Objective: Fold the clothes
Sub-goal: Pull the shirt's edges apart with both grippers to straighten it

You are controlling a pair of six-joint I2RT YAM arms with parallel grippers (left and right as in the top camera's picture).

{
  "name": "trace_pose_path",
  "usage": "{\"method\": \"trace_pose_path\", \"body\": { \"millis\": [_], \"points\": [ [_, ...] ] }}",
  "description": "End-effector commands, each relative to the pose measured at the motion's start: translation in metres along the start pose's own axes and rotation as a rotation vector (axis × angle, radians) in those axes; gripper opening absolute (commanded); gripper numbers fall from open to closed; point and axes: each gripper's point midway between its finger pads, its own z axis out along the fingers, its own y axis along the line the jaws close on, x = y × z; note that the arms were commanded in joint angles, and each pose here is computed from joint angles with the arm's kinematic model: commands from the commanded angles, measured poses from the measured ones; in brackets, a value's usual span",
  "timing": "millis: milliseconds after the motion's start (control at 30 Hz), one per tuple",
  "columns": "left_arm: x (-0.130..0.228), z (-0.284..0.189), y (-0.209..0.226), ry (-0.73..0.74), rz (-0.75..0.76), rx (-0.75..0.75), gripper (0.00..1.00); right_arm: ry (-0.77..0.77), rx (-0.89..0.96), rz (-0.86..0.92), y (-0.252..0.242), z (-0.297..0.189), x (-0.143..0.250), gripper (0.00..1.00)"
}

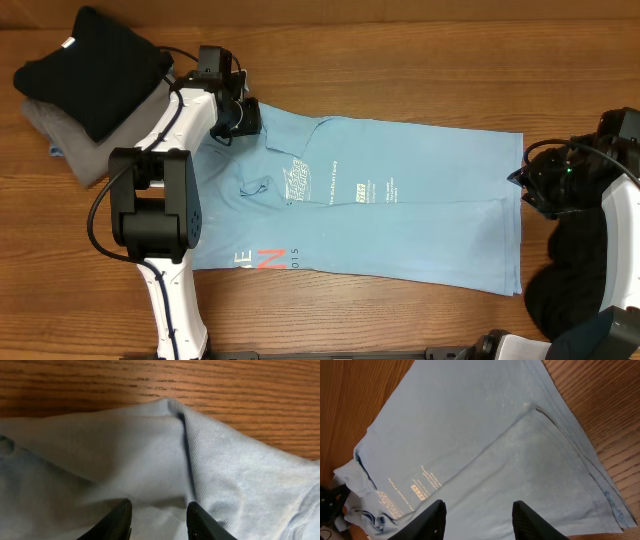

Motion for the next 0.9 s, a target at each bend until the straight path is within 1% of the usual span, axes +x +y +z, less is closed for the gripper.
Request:
{"method": "trace_pose_path", "body": {
  "millis": [0, 267, 400, 600, 733, 833, 867],
  "points": [
    [-0.0039, 0.0084, -0.0029, -0.005, -0.026, -0.002, 0.40, -0.021, -0.016, -0.026, 0.0065, -0.0057, -0.0033, 0.47],
    [-0.0060, 0.0127, -0.0046, -0.016, -0.029, -0.005, 0.31, -0.020, -0.015, -0.025, 0.0063, -0.0057, -0.0030, 0.46],
    [-0.0052, 0.0140, -0.0050, -0.013, -0.027, -0.007, 0.23, -0.019, -0.015, -0.025, 0.0062, -0.0056, -0.0028, 0.46],
    [-0.0067, 0.0139, -0.0008, -0.021, -0.043, -0.031, 0.17, -0.018, -0.015, -0.025, 0.0062, -0.0056, -0.0026, 0.46],
    [-0.0079, 0.0138, -0.0010, -0.026, -0.058, -0.030, 0.11, -0.016, -0.014, -0.024, 0.0058, -0.0055, -0.0020, 0.46],
    [-0.0091, 0.0138, -0.0012, -0.031, -0.067, -0.028, 0.04, -0.015, -0.013, -0.024, 0.0056, -0.0055, -0.0017, 0.46],
    [-0.0095, 0.0138, -0.0013, -0.033, -0.070, -0.028, 0.04, -0.015, -0.013, -0.024, 0.0057, -0.0056, -0.0018, 0.46]
  ]
}}
